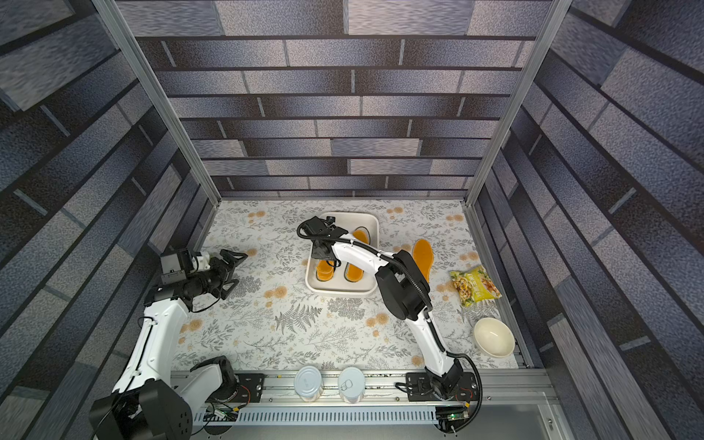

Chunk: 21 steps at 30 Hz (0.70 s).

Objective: Put the insoles into the storage box
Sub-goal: Place the insole in the storage box.

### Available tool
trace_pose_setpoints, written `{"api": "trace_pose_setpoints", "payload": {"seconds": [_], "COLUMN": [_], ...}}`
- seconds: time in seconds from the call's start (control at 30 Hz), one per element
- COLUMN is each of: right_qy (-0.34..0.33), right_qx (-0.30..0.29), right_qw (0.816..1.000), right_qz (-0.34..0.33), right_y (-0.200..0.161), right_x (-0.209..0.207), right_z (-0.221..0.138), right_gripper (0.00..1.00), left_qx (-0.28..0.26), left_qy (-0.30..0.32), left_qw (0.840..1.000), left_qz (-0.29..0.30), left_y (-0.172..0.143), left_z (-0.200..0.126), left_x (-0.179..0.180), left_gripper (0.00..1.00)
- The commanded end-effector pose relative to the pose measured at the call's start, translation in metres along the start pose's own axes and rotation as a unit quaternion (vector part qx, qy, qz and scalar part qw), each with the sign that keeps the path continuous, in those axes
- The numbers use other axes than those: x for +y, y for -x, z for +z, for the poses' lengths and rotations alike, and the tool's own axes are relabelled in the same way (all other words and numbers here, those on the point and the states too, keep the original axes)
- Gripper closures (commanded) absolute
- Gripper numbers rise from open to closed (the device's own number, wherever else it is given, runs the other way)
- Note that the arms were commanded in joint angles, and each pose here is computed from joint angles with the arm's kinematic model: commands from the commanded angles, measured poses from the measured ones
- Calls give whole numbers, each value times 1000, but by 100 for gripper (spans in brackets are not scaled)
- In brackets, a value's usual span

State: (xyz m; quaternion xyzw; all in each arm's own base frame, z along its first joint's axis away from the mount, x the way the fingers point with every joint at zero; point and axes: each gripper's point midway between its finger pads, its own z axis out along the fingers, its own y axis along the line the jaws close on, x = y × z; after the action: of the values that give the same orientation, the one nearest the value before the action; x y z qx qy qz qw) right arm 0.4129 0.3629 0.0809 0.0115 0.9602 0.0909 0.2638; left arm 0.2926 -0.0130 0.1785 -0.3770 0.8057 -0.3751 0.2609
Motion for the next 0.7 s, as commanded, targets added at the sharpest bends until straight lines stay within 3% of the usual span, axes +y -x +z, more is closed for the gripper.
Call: {"api": "trace_pose_setpoints", "payload": {"seconds": [0.0,0.67], "right_qy": [-9,7], "right_qx": [5,7], "right_qw": [1000,1000], "right_qz": [4,4], "right_y": [-2,-2], "right_x": [-8,-4], "right_z": [8,10], "right_gripper": [83,79], "left_qx": [3,3], "left_qy": [-6,-6], "left_qw": [1000,1000], "left_qz": [14,13], "left_y": [-1,-1], "left_z": [0,0], "left_x": [-5,-4], "left_gripper": [0,0]}}
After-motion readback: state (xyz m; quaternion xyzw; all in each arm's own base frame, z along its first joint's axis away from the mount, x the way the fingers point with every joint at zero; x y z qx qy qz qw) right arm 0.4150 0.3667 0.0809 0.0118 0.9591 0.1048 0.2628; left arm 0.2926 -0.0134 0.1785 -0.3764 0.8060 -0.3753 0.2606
